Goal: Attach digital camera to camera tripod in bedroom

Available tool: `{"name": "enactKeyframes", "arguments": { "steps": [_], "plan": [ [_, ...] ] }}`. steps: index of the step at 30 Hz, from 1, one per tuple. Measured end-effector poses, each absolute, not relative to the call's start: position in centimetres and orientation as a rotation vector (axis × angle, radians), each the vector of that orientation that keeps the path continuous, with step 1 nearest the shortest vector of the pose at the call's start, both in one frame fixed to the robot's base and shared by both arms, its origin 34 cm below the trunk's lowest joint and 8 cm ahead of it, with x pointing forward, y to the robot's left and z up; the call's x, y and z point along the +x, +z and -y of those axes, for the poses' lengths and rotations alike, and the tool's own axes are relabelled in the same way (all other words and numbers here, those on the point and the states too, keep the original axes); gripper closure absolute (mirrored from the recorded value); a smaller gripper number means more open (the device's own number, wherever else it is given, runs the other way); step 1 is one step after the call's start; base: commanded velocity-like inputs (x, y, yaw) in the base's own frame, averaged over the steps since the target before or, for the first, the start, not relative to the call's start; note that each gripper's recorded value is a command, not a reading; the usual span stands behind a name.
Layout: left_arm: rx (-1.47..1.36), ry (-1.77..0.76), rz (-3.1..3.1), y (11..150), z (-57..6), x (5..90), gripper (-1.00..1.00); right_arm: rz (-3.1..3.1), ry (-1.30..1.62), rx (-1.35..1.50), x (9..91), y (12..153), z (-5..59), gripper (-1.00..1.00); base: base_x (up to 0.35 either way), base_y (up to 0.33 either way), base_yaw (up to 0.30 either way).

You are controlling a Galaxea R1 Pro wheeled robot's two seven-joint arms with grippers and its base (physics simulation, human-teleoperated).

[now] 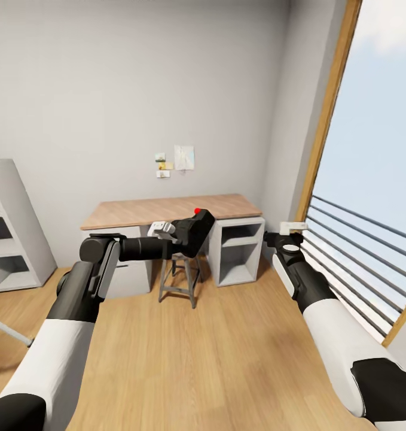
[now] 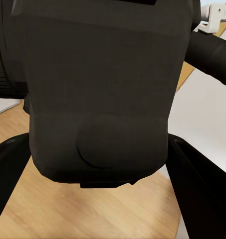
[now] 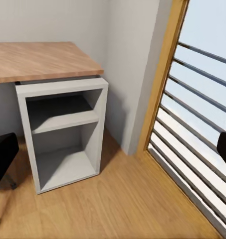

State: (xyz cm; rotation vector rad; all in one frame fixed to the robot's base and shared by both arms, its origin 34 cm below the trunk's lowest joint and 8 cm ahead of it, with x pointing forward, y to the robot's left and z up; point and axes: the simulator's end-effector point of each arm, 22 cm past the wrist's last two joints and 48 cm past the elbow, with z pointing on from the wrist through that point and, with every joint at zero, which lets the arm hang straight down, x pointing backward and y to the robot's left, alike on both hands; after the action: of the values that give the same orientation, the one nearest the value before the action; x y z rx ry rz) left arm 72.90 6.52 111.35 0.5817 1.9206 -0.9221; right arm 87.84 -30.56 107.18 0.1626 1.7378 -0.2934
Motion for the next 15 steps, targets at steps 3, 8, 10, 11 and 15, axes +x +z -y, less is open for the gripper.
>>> {"name": "enactKeyframes", "arguments": {
  "steps": [3, 8, 10, 11, 15],
  "plan": [
    [0.582, -0.922, -1.921, 111.8, -6.5, 72.9, 1.00, -1.738, -0.294, 0.163, 87.8, 107.6, 30.6, -1.00, 0.000, 0.000, 0.016],
    [0.582, -0.924, -1.920, 112.6, -6.5, 72.8, 1.00, -1.738, -0.294, 0.162, 87.8, 108.3, 30.6, -1.00, 0.000, 0.000, 0.084],
    [0.582, -0.924, -1.920, 112.9, -6.5, 72.8, 1.00, -1.739, -0.294, 0.162, 87.8, 108.6, 30.6, -1.00, 0.000, 0.000, 0.169],
    [0.582, -0.924, -1.920, 113.0, -6.5, 72.8, 1.00, -1.738, -0.294, 0.162, 87.8, 108.8, 30.6, -1.00, 0.000, 0.000, 0.203],
    [0.582, -0.925, -1.920, 113.6, -6.5, 72.8, 1.00, -1.739, -0.293, 0.162, 87.8, 109.3, 30.5, -1.00, 0.000, 0.000, 0.250]
  ]
}}
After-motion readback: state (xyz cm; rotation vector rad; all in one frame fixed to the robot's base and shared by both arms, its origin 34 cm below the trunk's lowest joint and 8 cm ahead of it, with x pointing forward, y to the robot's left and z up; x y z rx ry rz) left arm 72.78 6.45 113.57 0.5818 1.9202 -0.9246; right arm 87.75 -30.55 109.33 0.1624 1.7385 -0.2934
